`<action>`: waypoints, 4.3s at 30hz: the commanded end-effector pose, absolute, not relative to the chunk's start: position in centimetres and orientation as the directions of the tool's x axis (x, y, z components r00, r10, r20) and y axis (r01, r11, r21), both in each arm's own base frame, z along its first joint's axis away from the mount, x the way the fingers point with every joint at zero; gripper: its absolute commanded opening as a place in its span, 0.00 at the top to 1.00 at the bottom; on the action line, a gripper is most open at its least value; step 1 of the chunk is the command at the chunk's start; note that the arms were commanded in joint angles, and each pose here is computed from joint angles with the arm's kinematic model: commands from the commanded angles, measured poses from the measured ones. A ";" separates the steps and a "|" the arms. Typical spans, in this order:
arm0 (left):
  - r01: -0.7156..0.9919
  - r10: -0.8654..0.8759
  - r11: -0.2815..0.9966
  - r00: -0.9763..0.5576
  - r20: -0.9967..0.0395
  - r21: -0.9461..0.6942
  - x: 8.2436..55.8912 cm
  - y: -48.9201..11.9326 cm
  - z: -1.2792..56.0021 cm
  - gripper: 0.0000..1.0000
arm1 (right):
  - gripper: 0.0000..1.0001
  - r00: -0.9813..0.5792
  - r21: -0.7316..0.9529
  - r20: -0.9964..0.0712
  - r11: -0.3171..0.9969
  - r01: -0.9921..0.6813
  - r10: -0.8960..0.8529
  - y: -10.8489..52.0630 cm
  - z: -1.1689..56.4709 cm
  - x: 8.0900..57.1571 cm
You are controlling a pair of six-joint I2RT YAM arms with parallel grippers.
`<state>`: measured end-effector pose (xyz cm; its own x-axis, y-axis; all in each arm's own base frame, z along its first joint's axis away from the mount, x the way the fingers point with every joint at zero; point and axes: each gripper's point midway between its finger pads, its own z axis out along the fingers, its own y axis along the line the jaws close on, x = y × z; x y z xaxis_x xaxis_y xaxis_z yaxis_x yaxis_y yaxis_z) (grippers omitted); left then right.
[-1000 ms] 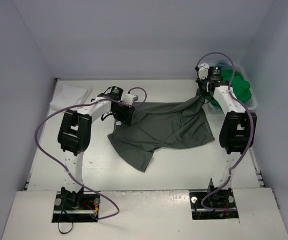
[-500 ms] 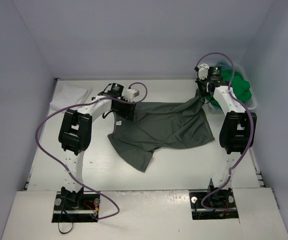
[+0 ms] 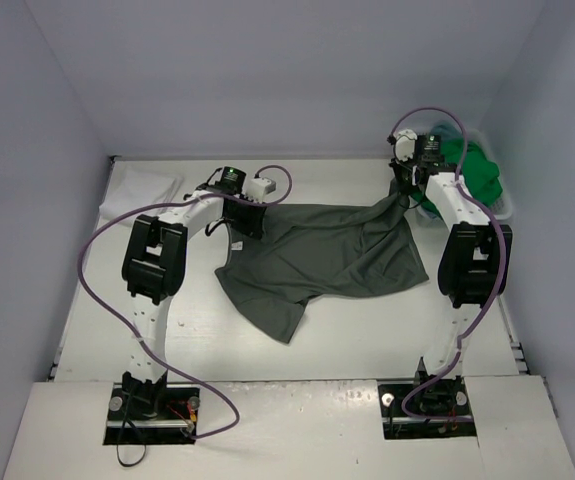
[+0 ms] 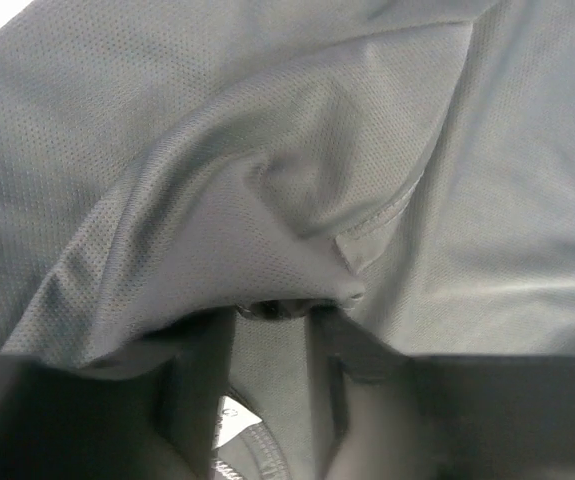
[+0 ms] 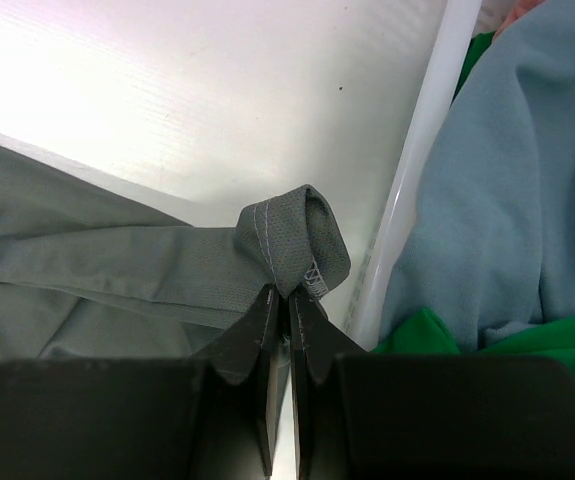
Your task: Fold and stack the t-shirts
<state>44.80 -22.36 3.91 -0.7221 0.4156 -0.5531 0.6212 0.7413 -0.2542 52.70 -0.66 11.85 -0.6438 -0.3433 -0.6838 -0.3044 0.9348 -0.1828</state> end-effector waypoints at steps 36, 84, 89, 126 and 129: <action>0.546 0.226 0.837 -0.405 -0.886 -0.036 48.4 -14.2 32.7 1.00 | 1.00 -0.178 -0.236 -0.942 0.937 -0.257 -0.286 0.3 34.6 53.2; 0.611 0.003 0.776 0.245 -0.970 0.156 12.5 -10.8 57.8 1.00 | 1.00 0.281 -0.369 -0.917 0.871 -0.325 -0.284 5.8 49.4 18.8; 0.609 0.032 0.781 0.184 -0.982 0.140 14.0 -10.8 55.7 1.00 | 1.00 0.260 -0.375 -0.916 0.879 -0.294 -0.305 5.1 48.6 18.2; 0.429 0.228 0.892 -0.161 -0.960 0.140 53.4 -11.5 34.4 1.00 | 1.00 -0.280 -0.234 -0.900 0.913 -0.333 -0.333 0.8 20.0 50.9; 0.420 0.228 0.898 -0.183 -0.956 0.134 55.8 -11.7 32.7 1.00 | 1.00 -0.313 -0.233 -0.889 0.919 -0.319 -0.334 0.3 18.0 52.6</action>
<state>53.13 -12.37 26.61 -0.3604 0.2436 -0.9004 0.4659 0.8833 0.0524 48.72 1.42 12.77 -0.4604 -0.3299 -0.8242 -0.3919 0.9086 -0.1448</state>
